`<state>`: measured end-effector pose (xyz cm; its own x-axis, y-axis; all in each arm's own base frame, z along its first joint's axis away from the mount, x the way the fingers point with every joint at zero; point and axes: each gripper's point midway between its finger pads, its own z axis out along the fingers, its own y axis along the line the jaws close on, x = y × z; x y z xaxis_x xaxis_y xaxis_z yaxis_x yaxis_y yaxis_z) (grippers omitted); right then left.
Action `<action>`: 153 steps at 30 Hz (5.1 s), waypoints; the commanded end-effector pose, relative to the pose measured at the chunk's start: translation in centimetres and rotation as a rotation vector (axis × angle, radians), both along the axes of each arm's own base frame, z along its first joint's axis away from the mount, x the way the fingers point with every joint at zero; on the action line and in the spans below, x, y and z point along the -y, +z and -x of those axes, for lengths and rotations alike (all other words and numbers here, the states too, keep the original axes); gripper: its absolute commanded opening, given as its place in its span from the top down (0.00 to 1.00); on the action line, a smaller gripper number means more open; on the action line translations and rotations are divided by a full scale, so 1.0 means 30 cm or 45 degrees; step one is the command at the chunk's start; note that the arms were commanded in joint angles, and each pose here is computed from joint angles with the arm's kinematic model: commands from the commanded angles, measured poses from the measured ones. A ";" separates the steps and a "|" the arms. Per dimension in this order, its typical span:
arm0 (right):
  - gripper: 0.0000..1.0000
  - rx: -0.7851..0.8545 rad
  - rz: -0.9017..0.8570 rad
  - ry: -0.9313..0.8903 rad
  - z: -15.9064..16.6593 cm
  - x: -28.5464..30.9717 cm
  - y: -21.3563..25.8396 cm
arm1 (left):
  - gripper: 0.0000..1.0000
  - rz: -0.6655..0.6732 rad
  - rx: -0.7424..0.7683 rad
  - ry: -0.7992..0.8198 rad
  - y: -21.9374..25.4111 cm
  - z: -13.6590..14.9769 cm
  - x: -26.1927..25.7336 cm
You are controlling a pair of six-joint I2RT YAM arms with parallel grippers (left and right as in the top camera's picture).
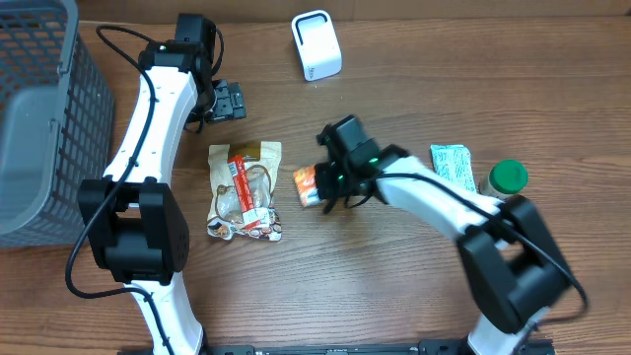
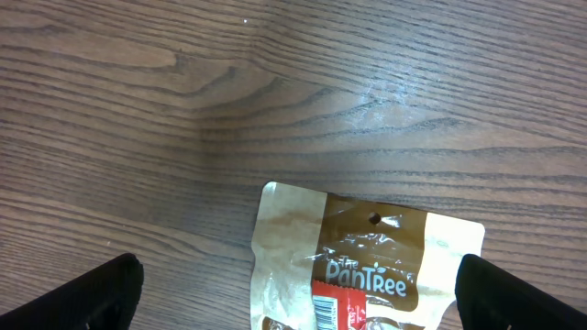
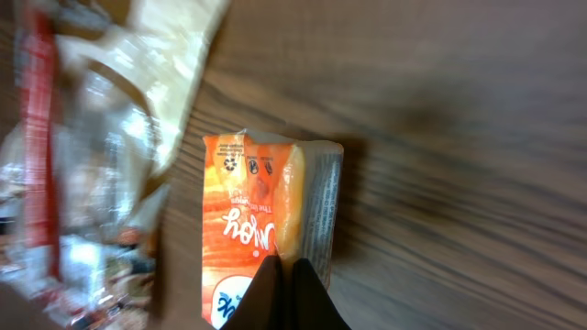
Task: Scan the item barcode
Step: 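Lift the orange packet with the right gripper toward the scanner, then hold the orange packet in front of the white scanner with the right gripper, then carry the orange packet right and set it down near the bottle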
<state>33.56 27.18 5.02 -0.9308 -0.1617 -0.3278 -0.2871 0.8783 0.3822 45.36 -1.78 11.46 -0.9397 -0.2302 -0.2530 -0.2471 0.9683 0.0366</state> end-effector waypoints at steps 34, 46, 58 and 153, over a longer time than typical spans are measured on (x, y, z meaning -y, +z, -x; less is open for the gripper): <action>0.96 0.572 0.146 -0.032 -0.126 0.124 0.615 | 0.00 0.009 0.060 -0.001 0.060 -0.012 0.006; 0.97 1.012 0.376 0.052 -0.236 0.183 0.935 | 0.00 0.009 0.060 0.000 0.060 -0.012 0.006; 0.97 1.271 0.655 0.034 -0.436 0.178 1.033 | 0.00 0.009 0.060 0.000 0.060 -0.012 0.006; 0.96 0.027 0.674 -0.272 -0.217 0.620 0.479 | 0.00 0.009 0.060 0.000 0.060 -0.012 0.006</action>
<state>41.34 9.51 22.80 -0.8969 -0.2206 -0.3833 -0.1470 0.9661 -0.2121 45.37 -1.78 11.46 -0.9396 -0.2302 -0.2533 -0.2471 0.9683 0.0365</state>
